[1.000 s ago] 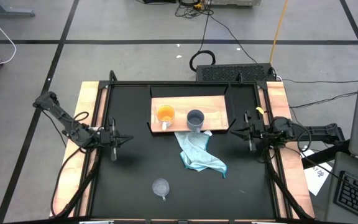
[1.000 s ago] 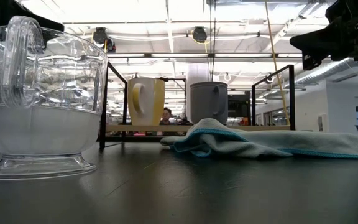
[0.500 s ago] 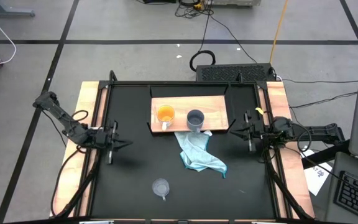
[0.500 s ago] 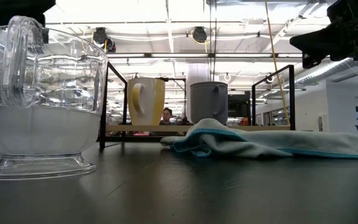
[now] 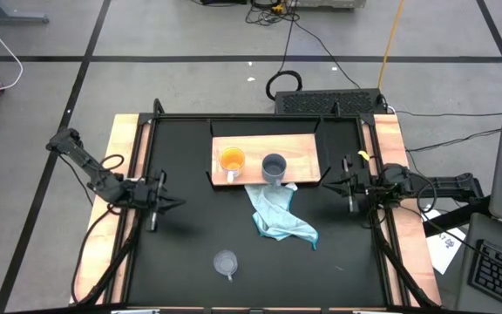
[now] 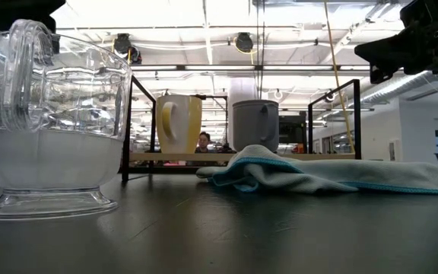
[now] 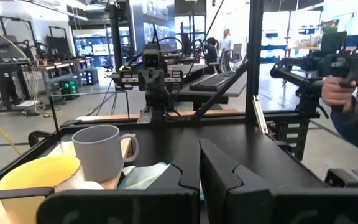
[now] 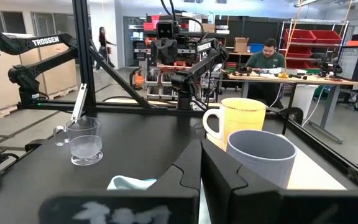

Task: Stack small to large cups/mugs on shelf
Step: Put the transparent mug on the shelf

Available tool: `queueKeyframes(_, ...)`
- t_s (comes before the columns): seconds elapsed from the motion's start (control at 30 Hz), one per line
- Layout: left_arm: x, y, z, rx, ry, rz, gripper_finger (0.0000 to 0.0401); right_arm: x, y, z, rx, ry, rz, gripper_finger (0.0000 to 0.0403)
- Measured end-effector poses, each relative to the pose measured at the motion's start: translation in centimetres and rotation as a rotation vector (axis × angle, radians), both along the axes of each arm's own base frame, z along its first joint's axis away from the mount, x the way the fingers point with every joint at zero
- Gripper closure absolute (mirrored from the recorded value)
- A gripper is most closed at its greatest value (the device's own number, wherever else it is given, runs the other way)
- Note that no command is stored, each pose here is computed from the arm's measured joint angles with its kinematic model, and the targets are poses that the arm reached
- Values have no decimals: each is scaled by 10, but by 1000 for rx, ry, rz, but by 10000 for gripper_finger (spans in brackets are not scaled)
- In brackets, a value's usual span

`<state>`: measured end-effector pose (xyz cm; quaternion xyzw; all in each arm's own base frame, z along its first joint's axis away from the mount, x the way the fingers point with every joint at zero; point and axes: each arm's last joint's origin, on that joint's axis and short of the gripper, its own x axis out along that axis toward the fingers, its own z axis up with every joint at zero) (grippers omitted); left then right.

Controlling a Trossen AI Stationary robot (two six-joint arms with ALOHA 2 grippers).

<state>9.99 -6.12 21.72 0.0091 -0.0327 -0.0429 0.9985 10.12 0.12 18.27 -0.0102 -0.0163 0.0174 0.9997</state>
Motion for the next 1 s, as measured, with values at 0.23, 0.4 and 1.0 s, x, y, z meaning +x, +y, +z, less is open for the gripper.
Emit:
queueKeyframes(0.23,0,1,4,-33,-37,20,398,0,0,1,-16,-9,-1,403)
queueKeyframes(0.4,4,-3,-1,7,9,14,399,0,0,1,-22,-9,-1,403)
queueKeyframes(1.0,20,-17,-6,-14,50,-37,400,0,0,2,-48,-25,-2,403)
